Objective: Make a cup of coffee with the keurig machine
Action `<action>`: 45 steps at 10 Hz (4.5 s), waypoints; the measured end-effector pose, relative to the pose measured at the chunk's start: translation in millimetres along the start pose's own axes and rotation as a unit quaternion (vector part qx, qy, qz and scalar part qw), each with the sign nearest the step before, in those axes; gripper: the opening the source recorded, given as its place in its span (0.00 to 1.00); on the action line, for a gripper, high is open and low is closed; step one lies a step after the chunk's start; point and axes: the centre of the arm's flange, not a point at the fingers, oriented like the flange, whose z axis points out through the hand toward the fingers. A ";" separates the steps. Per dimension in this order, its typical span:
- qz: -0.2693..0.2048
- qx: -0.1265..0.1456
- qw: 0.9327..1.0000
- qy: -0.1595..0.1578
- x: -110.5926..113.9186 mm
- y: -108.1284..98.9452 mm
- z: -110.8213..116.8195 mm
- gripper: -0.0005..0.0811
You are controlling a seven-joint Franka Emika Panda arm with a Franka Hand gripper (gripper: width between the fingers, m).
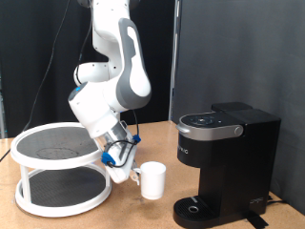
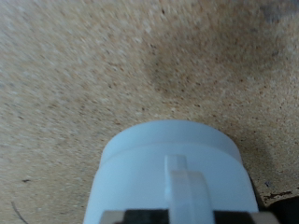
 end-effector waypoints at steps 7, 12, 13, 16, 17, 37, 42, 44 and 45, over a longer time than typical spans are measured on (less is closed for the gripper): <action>-0.004 0.003 1.000 -0.007 -13.7 36.0 59.5 0.01; -0.016 -0.005 1.000 -0.016 -16.6 58.1 80.4 0.01; -0.016 -0.006 1.000 -0.019 -16.2 59.6 81.3 0.01; -0.014 -0.006 0.999 -0.030 -15.1 62.7 83.2 0.01; -0.012 -0.005 0.999 -0.032 -14.7 62.8 83.6 0.01; 0.033 -0.009 0.998 -0.044 -23.1 45.2 86.6 0.28; 0.015 -0.025 0.999 -0.035 -13.7 44.7 88.4 0.85; 0.011 -0.039 0.999 -0.030 1.3 41.4 82.9 0.89; 0.007 -0.045 0.998 -0.034 9.3 39.8 77.0 0.90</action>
